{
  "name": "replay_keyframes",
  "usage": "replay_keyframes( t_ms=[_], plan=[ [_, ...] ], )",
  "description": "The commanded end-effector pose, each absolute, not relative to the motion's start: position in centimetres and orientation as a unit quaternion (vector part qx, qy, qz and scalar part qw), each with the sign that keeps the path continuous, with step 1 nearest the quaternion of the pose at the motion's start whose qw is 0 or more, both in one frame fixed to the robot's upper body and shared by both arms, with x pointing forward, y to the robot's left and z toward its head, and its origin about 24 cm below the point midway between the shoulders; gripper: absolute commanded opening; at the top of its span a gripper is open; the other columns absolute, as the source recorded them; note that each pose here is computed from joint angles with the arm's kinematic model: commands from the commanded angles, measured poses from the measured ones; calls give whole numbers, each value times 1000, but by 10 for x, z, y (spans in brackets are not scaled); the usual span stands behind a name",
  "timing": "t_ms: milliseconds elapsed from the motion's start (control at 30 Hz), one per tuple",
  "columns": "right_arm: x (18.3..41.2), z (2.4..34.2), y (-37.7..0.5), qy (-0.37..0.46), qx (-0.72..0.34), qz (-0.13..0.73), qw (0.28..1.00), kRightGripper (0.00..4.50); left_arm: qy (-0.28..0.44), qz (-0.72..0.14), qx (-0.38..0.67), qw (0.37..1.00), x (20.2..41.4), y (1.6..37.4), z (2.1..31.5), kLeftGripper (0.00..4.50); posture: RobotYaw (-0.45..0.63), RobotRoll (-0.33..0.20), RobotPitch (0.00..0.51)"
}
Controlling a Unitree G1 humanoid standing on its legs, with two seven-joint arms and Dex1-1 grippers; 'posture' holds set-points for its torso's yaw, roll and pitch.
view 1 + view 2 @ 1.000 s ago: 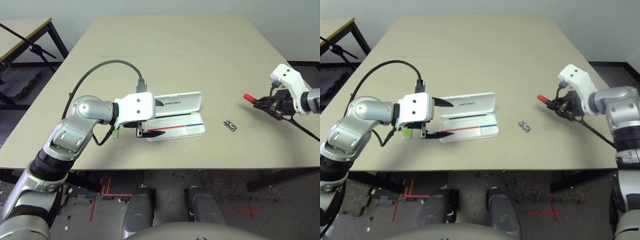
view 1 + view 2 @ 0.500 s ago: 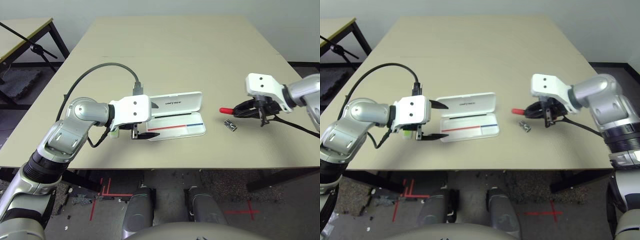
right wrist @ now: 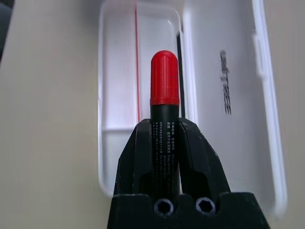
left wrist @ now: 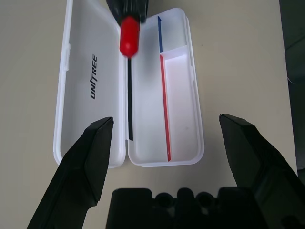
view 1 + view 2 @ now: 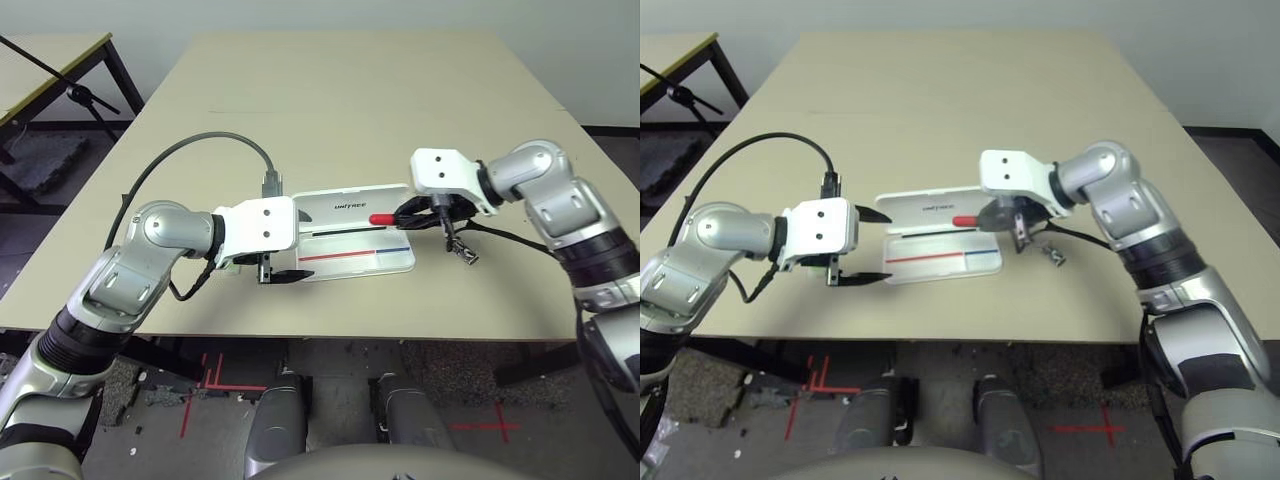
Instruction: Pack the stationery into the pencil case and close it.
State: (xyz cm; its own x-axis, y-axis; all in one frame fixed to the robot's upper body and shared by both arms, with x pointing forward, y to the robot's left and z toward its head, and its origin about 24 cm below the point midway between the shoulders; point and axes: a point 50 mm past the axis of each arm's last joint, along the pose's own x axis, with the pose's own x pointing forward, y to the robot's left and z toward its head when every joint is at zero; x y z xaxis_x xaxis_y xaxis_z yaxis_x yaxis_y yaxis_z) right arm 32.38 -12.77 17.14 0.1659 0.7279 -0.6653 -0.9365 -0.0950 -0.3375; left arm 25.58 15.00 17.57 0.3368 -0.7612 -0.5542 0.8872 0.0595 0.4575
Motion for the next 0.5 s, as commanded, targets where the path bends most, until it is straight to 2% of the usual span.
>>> replay_keyframes(
  t_ms=[33, 500],
  plan=[
    [325, 170, -115, 119, -397, 637, 650, 508, 86, -566, 381, 725, 254, 149, 173, 4500, 161, 0, 72],
    [336, 146, -91, 89, -395, 635, 657, 508, 88, -558, 381, 732, 252, 149, 173, 4500, 188, 0, 66]
  ],
)
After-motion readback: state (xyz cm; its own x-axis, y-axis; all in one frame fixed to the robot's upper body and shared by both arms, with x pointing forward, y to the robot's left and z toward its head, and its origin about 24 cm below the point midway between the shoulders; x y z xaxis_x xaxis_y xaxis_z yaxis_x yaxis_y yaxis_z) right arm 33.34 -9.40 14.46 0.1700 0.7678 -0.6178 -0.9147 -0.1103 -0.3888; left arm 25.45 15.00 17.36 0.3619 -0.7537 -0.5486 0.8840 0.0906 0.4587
